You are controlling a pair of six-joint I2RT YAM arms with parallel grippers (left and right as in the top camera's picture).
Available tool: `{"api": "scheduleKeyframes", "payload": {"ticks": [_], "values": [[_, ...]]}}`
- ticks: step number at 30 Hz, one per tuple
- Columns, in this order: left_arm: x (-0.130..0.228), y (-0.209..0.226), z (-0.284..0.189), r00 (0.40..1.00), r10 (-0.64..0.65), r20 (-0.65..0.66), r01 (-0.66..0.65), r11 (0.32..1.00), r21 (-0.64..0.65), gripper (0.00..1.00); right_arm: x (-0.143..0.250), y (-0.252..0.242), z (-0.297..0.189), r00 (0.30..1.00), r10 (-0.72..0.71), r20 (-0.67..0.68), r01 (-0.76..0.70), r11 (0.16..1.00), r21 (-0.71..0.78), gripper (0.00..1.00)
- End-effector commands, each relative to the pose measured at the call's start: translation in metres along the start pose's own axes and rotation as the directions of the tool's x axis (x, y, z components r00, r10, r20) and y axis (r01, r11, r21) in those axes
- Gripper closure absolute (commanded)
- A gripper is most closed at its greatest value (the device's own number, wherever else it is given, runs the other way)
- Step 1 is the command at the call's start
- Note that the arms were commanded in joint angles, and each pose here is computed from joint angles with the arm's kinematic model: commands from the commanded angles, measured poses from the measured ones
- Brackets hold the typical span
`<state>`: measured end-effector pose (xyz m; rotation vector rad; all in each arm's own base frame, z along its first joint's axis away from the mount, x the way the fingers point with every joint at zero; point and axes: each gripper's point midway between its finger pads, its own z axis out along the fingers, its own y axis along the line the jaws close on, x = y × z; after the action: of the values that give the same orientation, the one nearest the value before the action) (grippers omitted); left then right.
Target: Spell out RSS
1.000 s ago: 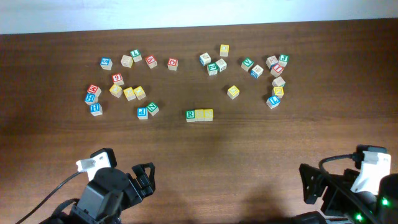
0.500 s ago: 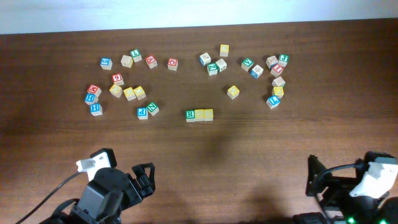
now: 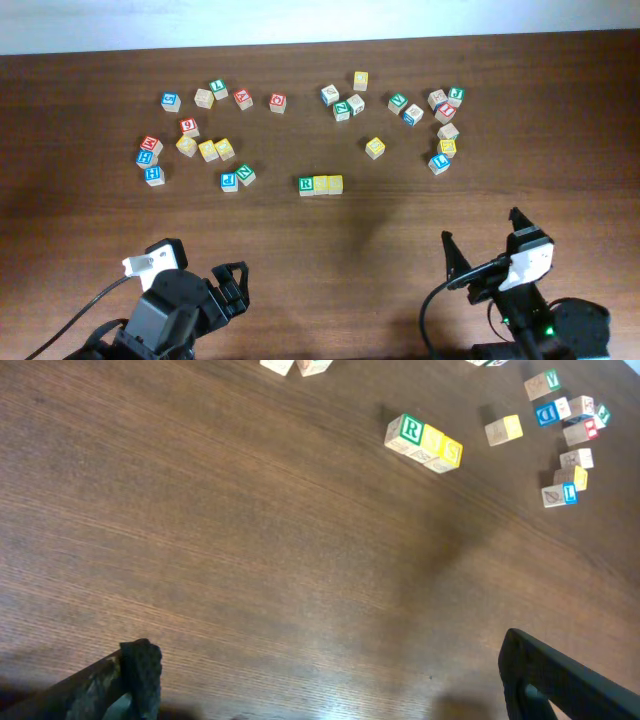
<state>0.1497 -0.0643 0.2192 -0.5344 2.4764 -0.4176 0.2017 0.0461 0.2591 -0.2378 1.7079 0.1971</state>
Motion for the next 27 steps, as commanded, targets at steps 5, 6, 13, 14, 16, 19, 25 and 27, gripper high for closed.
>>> {"api": "scheduleKeyframes", "payload": {"ticks": [5,6,13,14,16,19,25,27], "values": [[-0.001,0.002,-0.001,1.0,-0.01,0.011,0.01,1.0,-0.004,0.01,0.024,0.001,0.014,0.996,-0.033,0.082,0.035,0.999,-0.02,0.02],[-0.001,0.002,-0.001,1.0,-0.01,0.011,0.01,1.0,-0.004,0.01,0.026,0.001,0.016,0.995,-0.035,0.09,0.037,0.999,-0.02,0.02],[-0.001,0.002,-0.001,1.0,-0.01,0.011,0.01,1.0,-0.004,0.01,0.046,0.011,0.024,0.984,-0.154,0.09,0.161,0.984,-0.077,0.02],[-0.001,0.002,-0.001,1.0,-0.01,0.011,0.01,1.0,-0.004,0.01,0.047,0.011,0.025,0.982,-0.162,0.094,0.17,0.982,-0.078,0.02],[-0.001,0.002,-0.001,1.0,-0.01,0.011,0.01,1.0,-0.004,0.01,0.049,0.01,0.027,0.98,-0.175,0.1,0.182,0.981,-0.072,0.02],[-0.001,0.002,-0.001,1.0,-0.01,0.011,0.01,1.0,-0.004,0.01,0.047,0.007,0.029,0.976,-0.183,0.116,0.19,0.98,-0.054,0.02],[-0.001,0.002,-0.001,1.0,-0.01,0.011,0.01,1.0,-0.004,0.01,0.046,-0.006,0.03,0.976,-0.187,0.112,0.185,0.982,0.023,0.02],[-0.001,0.002,-0.001,1.0,-0.01,0.011,0.01,1.0,-0.004,0.01,0.046,-0.009,0.03,0.977,-0.186,0.108,0.183,0.982,0.038,0.02]]}}
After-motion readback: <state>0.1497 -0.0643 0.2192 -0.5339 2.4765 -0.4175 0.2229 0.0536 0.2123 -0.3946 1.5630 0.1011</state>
